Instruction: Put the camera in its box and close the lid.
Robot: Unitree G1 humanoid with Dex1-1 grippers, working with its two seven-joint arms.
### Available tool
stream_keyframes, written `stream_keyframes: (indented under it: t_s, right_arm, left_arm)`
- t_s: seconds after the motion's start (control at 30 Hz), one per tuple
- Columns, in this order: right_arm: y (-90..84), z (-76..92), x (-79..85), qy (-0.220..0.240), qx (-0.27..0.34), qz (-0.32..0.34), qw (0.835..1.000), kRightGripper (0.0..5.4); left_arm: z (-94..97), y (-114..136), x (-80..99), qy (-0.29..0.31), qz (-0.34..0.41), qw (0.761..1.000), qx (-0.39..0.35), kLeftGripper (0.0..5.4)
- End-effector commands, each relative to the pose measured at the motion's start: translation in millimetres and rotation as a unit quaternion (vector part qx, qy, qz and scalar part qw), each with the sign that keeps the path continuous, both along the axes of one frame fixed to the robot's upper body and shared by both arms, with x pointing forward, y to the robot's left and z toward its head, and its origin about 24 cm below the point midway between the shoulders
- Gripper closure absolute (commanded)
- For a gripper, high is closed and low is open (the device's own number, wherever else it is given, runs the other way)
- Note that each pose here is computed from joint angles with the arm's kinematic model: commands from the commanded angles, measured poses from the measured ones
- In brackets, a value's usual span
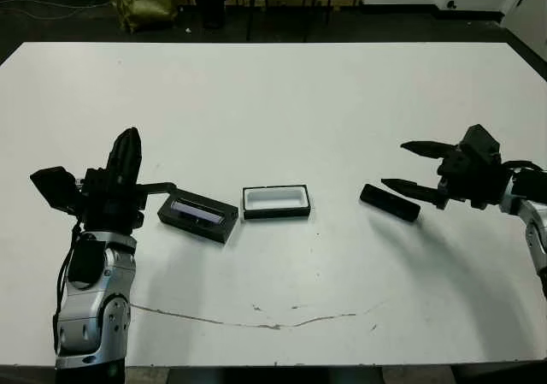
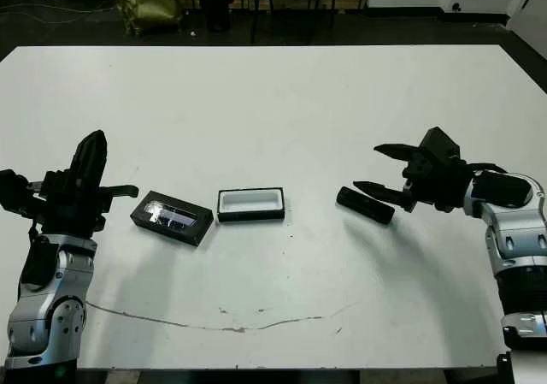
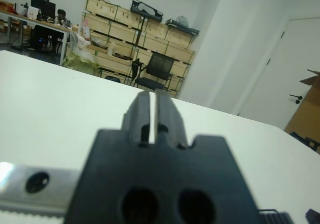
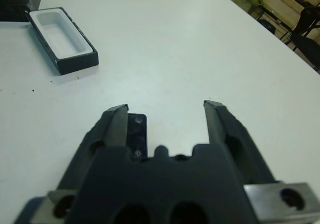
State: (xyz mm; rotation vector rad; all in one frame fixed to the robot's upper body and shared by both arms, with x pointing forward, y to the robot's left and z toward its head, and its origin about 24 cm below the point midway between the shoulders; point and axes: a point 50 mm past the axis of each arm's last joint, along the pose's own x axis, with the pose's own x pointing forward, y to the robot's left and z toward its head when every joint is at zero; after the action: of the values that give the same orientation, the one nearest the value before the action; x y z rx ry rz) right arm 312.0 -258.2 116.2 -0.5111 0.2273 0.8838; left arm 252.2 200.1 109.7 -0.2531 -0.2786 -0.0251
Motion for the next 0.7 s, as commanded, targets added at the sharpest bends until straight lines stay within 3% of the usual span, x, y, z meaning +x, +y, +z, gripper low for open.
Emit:
stream_keyframes:
  t_s: [0.03,0.33,0.5,0.7]
  right_arm:
    - [-3.8,-5.4,0.8,0.016,-0.006,-0.002,1.0,2.79]
    - [-3.8,-15.8,0.4,0.048,-0.025,-0.015,0.998,4.84]
    - [-2.8,-19.4,0.0,0.055,-0.011,0.004,0.998,4.31]
    - [-5.0,-17.8,1.9,0.071,0.0,0.03,0.997,3.09]
  left_arm:
    - [-5.6,2.6,-0.6,0.016,0.002,1.0,0.0,5.4]
    - [-6.6,2.5,-0.1,0.012,-0.001,1.0,0.0,5.4]
    - [-6.9,2.8,-0.2,0.015,0.003,1.0,0.003,5.4]
    - [-7.7,2.9,0.5,0.014,0.001,1.0,0.001,5.4]
